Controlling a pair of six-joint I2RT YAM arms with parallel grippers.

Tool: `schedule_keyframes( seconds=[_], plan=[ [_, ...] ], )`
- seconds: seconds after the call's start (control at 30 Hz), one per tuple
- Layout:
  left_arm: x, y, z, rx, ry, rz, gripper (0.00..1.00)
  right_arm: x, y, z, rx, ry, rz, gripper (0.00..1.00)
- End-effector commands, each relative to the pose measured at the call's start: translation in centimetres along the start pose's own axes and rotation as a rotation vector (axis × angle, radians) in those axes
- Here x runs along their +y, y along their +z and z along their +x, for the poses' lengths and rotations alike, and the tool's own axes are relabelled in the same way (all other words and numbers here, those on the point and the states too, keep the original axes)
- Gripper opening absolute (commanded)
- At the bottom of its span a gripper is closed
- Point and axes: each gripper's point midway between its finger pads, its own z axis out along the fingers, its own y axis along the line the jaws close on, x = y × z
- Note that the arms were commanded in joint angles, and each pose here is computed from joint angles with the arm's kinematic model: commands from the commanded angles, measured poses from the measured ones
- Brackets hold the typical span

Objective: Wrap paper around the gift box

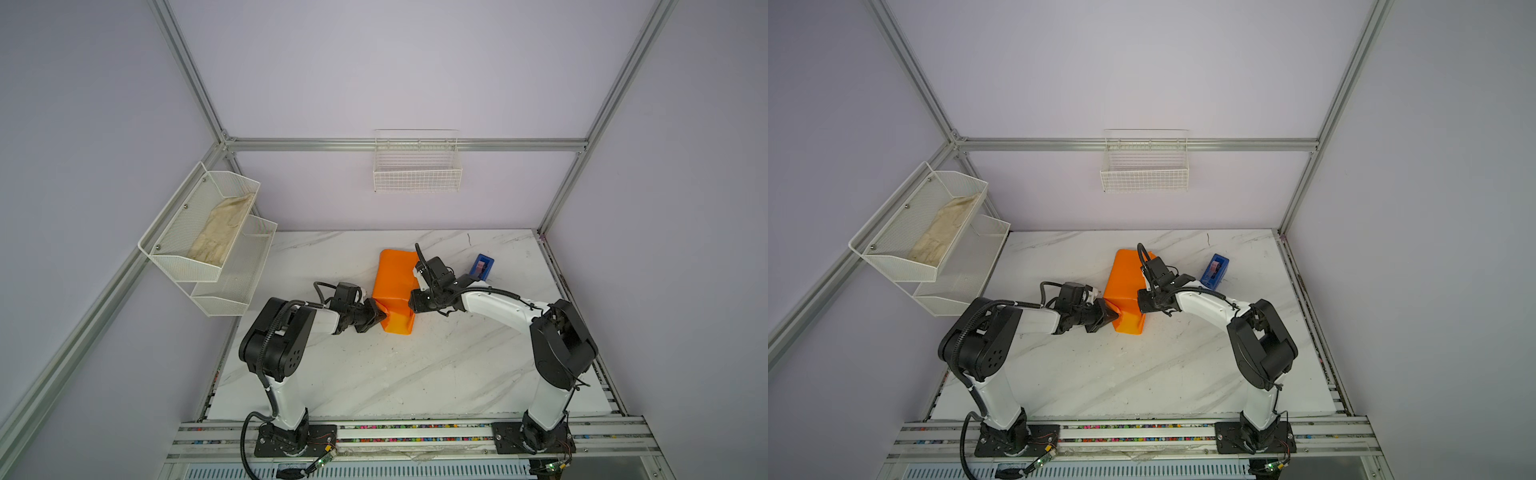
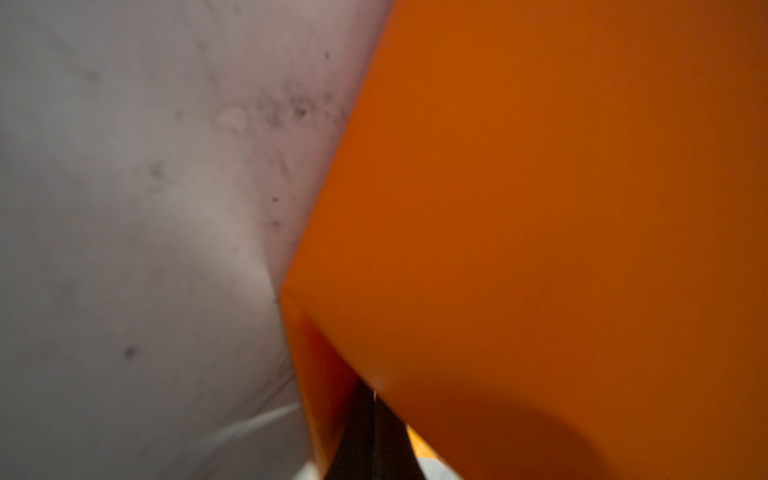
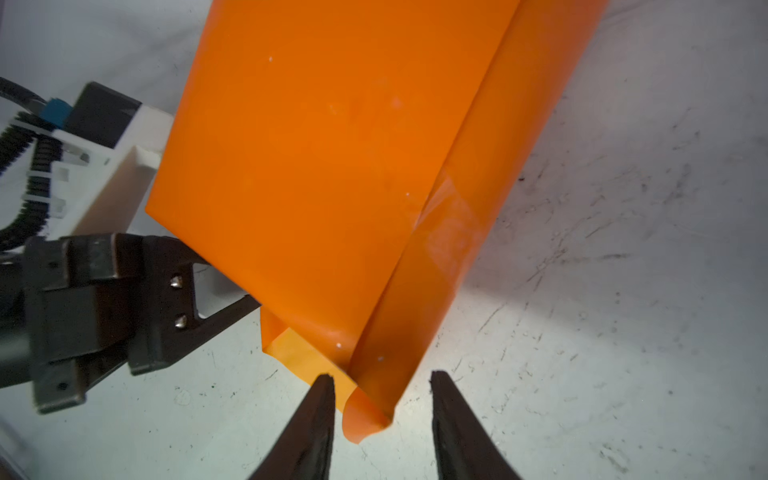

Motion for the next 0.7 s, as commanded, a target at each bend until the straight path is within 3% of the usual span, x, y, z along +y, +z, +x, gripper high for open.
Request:
schedule_keyframes(
  seconds=[0.0,0.27,0.47,0.67],
  plan=[
    [2.4,0.5,1.2,0.049,-0.037,-0.077,0.02,-0.4,0.6,0.7,0.045,-0.031,0.044,0.39],
    [2.4,0.4,1.3,0.05,-0.036,-0.078,0.02,-0.5,1.5,0.2,0.058,-0.042,0.064,0.26],
    [2.4,0.5,1.2,0.05,-0.036,-0.079,0.02,-1.0,1.7,0.8,0.087,-0.057,0.092,0.0],
    [2.5,0.5,1.2,0.051,-0.037,-0.082,0.02,-1.1,1.8,0.9,0.09,-0.056,0.103,0.0]
  ],
)
